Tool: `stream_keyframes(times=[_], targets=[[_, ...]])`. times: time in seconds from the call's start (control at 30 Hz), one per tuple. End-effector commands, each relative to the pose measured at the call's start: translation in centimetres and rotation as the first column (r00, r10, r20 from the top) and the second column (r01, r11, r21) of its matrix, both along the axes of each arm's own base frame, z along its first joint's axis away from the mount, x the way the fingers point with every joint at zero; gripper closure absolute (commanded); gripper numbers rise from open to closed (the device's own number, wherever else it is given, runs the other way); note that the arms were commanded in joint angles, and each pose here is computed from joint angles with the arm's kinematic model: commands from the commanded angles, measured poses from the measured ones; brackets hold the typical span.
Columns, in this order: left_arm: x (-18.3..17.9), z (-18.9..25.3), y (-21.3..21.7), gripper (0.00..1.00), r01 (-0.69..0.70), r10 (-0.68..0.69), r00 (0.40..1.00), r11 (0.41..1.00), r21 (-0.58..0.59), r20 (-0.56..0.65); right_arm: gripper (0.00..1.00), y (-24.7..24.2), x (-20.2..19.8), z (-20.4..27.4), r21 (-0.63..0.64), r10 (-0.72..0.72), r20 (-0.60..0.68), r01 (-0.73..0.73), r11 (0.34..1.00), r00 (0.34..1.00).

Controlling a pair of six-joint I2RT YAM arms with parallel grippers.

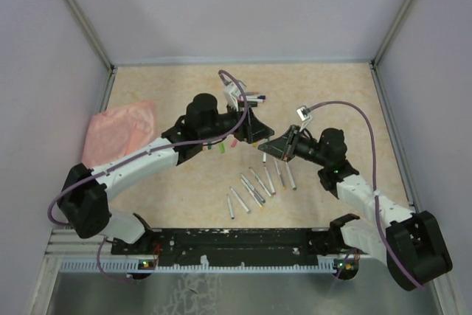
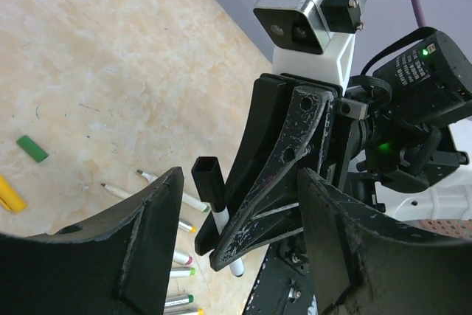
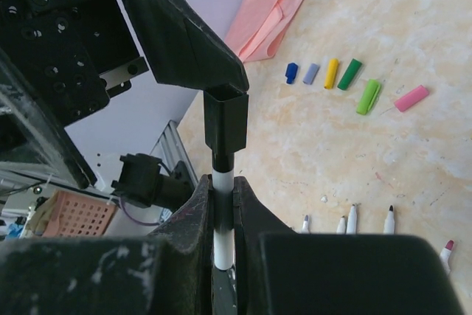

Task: Open the pen caps
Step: Open the pen cap from the pen.

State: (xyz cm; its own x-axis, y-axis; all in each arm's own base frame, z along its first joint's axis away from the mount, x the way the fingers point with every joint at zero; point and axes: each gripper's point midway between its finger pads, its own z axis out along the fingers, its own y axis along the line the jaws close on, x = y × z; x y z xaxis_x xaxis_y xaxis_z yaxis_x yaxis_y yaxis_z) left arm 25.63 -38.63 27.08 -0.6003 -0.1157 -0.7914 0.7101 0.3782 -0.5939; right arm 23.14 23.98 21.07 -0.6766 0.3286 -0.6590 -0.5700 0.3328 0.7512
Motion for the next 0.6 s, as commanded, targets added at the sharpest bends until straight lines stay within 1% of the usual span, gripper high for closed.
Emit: stream_keyframes(times=[0.0,0.03,0.27,0.37,0.57], targets=[[0.4,0.0,-0.9,0.32,-0.016,0.015,1.000,0.999,0.028,0.019,1.00,0.5,0.4,2.7,0.019,0.022,0.095,-0.024,1.000,0.995],[0.4,-0.2,-1.0,0.33,-0.017,0.016,1.000,0.999,0.032,0.015,1.00,0.5,0.4,2.7,0.019,0.021,0.095,-0.023,1.000,0.995],[0.6,-1.1,-1.7,0.54,-0.010,0.010,1.000,0.998,0.056,-0.005,1.00,0.5,0.4,2.7,0.018,0.021,0.095,-0.023,1.000,0.995],[0.7,-1.2,-1.7,0.59,-0.010,0.011,1.000,0.998,0.060,-0.008,1.00,0.6,0.4,2.7,0.017,0.023,0.095,-0.024,1.000,0.995],[1.0,-1.0,-1.7,0.68,-0.022,0.022,1.000,0.998,0.063,-0.001,1.00,0.6,0.3,2.5,0.015,0.033,0.091,-0.034,0.999,0.995]])
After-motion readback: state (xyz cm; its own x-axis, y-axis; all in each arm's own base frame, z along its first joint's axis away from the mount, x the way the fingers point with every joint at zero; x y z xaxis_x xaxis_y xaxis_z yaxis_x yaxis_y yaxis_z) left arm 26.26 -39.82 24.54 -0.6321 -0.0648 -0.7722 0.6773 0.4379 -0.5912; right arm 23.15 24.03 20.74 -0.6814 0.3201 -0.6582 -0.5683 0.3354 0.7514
